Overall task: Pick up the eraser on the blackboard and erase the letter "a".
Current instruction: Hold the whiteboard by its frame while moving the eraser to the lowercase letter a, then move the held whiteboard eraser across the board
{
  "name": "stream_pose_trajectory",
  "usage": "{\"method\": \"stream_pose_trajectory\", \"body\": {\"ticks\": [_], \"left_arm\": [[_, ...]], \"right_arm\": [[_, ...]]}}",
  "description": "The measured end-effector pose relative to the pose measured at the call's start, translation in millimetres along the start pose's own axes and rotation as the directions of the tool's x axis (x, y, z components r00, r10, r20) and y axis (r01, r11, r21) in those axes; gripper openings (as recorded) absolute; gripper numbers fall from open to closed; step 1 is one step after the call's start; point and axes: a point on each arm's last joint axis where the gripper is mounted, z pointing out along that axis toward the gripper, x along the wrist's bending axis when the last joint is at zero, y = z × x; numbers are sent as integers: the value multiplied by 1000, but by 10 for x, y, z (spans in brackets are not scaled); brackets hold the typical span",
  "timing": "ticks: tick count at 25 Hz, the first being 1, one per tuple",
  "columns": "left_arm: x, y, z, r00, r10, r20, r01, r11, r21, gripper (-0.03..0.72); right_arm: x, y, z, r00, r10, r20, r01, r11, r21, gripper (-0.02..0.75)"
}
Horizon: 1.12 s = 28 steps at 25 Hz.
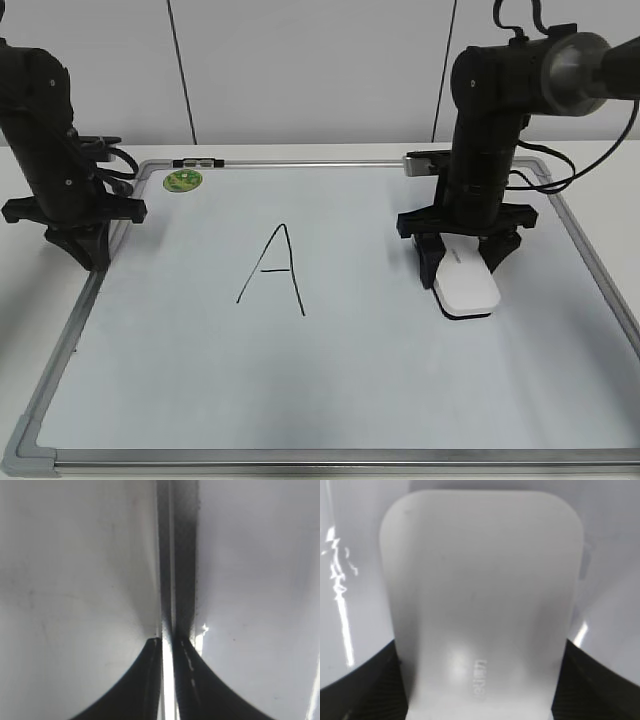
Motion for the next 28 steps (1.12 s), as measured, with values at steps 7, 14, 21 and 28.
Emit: {"method": "stream_pose_trajectory", "body": {"ticks": [7,14,21,28], "left_arm": [[0,0,0,1000,0,0,0,1000,0,64],[0,-2,-1,1000,0,0,0,1000,3,64],[-3,-3,-1,1000,-2,3,2,1000,3,64],[-5,-3,-1,1000,-3,5,3,1000,4,64]], "right_arm": [[-76,10,-28,999,33,-30,-33,999,-7,529],[-52,-144,-703,998,22,-51,-31,985,-171,529],[-228,-414,-1134,997,50,51,-35,965,-262,529],[-638,-677,-783,986,131,100,-119,986,-117,529]]}}
